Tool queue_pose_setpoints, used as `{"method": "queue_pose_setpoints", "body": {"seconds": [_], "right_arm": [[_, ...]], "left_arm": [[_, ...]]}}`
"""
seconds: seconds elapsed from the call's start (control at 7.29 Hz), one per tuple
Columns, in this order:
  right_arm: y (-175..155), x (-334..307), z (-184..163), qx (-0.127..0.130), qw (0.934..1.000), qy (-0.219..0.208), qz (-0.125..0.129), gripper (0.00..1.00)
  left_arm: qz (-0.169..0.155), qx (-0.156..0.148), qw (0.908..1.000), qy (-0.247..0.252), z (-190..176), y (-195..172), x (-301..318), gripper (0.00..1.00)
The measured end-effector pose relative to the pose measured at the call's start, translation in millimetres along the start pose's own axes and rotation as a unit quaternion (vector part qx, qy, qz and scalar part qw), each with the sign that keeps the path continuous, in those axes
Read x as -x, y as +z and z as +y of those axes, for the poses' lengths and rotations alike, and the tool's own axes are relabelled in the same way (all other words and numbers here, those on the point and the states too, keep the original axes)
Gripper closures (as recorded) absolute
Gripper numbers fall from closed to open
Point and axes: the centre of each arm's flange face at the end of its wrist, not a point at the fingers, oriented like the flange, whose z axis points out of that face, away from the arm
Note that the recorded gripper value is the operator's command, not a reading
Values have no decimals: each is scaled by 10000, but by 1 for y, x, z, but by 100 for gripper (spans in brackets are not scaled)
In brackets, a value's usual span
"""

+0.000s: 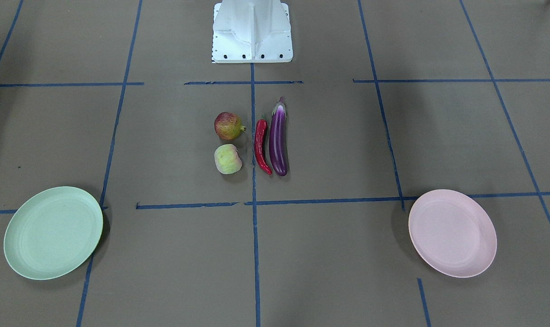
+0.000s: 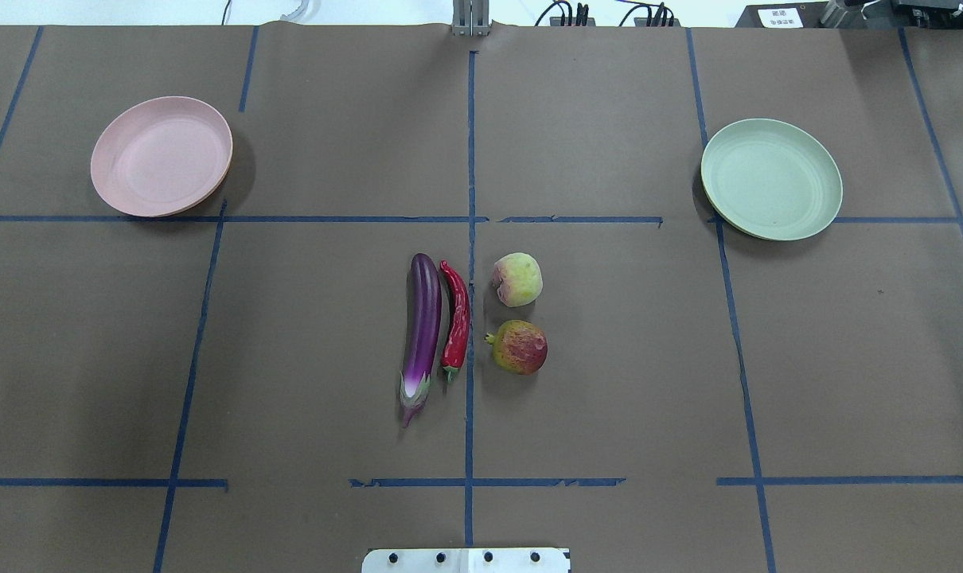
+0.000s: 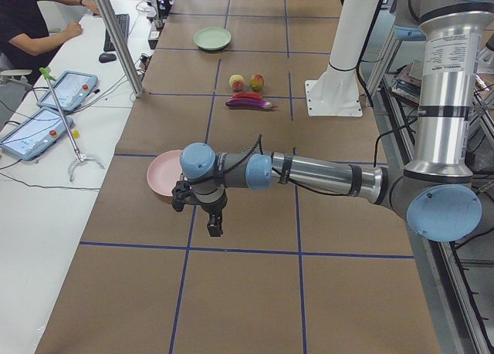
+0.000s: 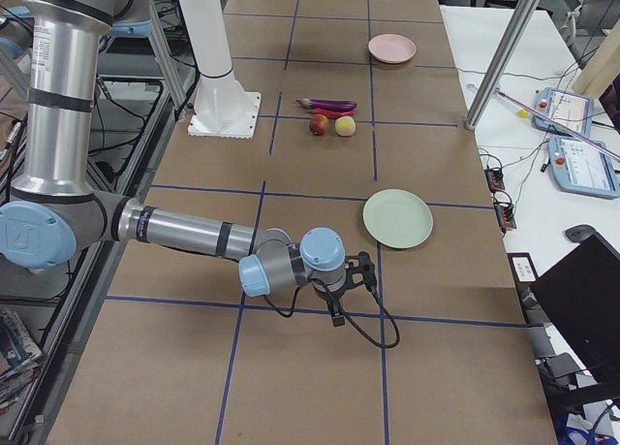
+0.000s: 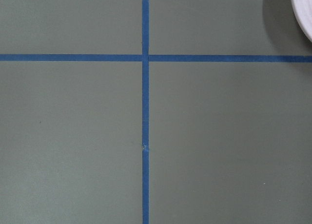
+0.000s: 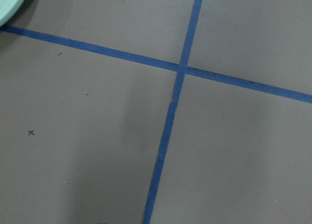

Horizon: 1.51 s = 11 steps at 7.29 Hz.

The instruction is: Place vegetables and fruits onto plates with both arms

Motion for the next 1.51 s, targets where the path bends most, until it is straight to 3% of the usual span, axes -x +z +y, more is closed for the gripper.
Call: {"method": "queue_pose_setpoints", "body": {"seconds": [0.41, 0.82, 1.1, 1.24, 1.51], "right_arm": [[12, 115, -53, -11, 9958, 654, -648, 0], [28, 294, -113, 272, 9773, 1677, -1263, 0], [52, 411, -131, 477, 9704, 1821, -1512, 1], [60, 461, -138, 562, 9700, 1815, -1518, 0], [69, 559, -157, 663, 9687, 2204, -935, 0]], "left_arm": [[8, -12, 10000, 20, 1, -1, -1, 0], [19, -49, 10000, 53, 0, -5, -5, 0], [35, -164, 9997, 181, -2, -10, -12, 0], [51, -275, 9990, 352, -3, -13, -21, 0], [126, -293, 9975, 638, -5, -6, -42, 0]]}}
